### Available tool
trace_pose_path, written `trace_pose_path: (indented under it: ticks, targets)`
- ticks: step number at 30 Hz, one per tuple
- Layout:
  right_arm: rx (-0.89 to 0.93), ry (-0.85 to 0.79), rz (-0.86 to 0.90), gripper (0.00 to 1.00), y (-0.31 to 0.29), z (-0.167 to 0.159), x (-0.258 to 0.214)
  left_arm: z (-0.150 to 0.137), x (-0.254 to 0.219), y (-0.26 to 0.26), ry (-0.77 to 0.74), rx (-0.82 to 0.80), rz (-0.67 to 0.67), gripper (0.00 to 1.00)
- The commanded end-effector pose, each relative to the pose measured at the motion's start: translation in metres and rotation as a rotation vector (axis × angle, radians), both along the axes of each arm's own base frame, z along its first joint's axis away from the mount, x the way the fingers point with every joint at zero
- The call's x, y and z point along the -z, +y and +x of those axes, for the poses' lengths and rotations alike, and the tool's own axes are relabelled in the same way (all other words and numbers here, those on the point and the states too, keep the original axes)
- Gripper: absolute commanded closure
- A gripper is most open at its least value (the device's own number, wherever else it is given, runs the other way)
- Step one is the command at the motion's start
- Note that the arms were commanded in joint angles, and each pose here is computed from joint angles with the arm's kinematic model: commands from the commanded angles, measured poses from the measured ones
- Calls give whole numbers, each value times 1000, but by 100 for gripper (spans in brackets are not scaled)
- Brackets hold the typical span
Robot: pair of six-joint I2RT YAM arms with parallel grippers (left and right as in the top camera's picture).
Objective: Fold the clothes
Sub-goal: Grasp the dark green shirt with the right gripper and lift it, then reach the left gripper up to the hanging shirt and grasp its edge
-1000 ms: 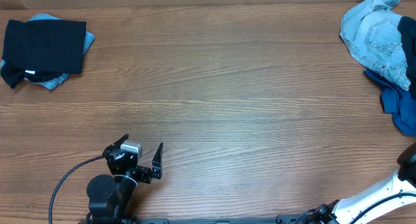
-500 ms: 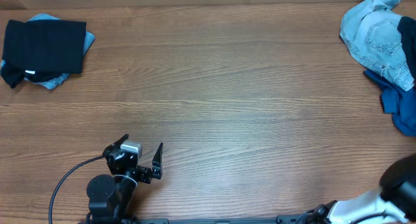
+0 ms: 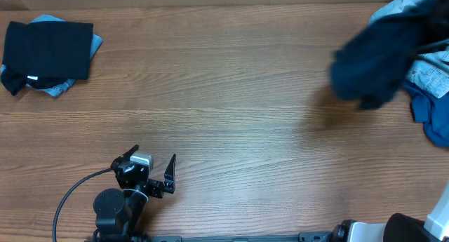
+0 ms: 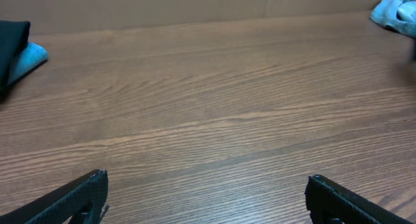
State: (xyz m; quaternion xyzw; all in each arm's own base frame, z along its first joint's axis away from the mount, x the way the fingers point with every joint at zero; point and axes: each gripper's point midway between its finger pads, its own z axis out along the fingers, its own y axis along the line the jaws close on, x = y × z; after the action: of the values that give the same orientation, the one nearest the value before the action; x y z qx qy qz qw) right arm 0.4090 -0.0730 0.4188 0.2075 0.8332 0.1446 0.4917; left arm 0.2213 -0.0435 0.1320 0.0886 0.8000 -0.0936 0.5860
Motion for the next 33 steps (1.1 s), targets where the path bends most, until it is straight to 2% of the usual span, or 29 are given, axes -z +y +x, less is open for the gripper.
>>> trace_pose_path:
  ticks: [1, 11, 17, 20, 23, 28, 33]
  targets:
    - [-204, -39, -10, 96, 66, -7, -17, 0, 1, 0, -7, 2, 12, 0]
    - [-554, -31, -64, 96, 190, -26, -11, 0, 0, 0, -13, 2, 12, 0]
    - [-809, -60, -49, 96, 247, -55, -13, -3, 0, -10, -2, 56, -24, 0]
    - [-884, -76, -23, 96, 264, -66, -17, -3, -10, -21, -36, 114, -76, 0]
    - [-945, -85, 9, 96, 275, -74, -21, -5, -23, -32, -49, 152, -185, 0]
    - [-995, -92, 37, 96, 281, -82, -24, -6, -35, -33, -33, 132, -297, 0]
    - [-995, -92, 37, 96, 281, -82, -24, -10, -82, -26, -56, 81, -363, 0]
